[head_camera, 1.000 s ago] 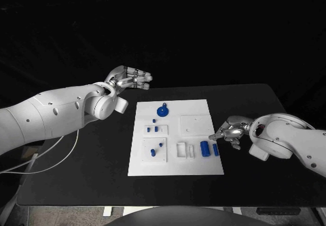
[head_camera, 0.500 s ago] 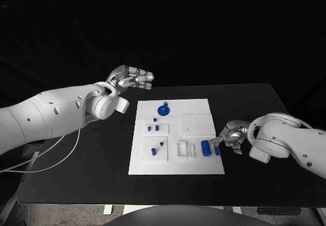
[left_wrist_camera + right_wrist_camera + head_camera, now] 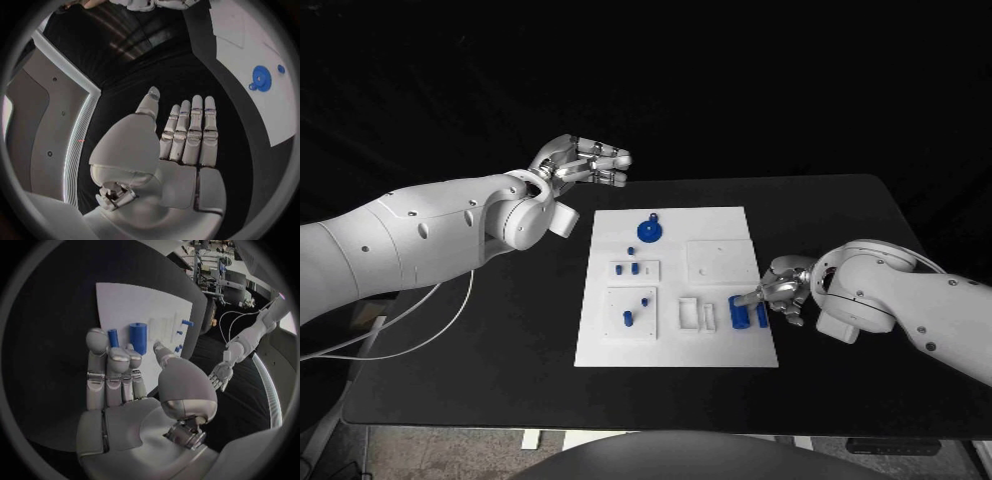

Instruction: Assemble the parts on the task board

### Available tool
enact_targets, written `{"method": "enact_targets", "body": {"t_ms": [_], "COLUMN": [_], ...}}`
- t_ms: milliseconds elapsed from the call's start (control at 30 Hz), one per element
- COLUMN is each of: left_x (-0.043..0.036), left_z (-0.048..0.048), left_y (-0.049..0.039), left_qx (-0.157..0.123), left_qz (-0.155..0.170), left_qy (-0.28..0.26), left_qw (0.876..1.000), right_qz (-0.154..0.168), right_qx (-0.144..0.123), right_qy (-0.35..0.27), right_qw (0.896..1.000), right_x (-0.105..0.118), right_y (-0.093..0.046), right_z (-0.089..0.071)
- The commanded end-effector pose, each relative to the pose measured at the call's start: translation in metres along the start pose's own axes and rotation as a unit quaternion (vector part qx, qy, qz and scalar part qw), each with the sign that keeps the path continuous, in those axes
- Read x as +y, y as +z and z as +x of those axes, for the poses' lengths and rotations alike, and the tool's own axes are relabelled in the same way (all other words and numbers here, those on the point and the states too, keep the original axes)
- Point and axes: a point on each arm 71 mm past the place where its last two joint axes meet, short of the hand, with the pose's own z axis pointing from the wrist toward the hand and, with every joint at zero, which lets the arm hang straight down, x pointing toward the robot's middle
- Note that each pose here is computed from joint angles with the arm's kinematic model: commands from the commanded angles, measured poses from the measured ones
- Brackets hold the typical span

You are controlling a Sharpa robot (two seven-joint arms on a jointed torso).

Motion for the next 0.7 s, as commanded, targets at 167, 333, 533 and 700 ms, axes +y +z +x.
{"method": "enact_targets", "body": {"t_ms": [167,333,533,700], "left_x": [-0.001,-0.0006,-0.0002,0.0], "left_z": [0.0043,0.0049,0.006,0.0071], "left_y": [0.0011,0.0012,0.002,0.0026], "left_qx": [0.009,0.01,0.008,0.008], "left_qz": [0.001,-0.003,-0.007,-0.01], "left_qy": [-0.008,-0.008,-0.007,-0.007], "left_qw": [1.0,1.0,1.0,1.0], "right_qz": [0.014,0.016,0.014,0.014], "right_qx": [-0.002,0.005,0.016,0.019], "right_qy": [-0.041,-0.052,-0.06,-0.062], "right_qw": [0.999,0.999,0.998,0.998], "right_x": [0.003,0.005,0.009,0.012], "right_y": [0.009,0.013,0.017,0.02], "right_z": [0.008,0.014,0.022,0.026]}}
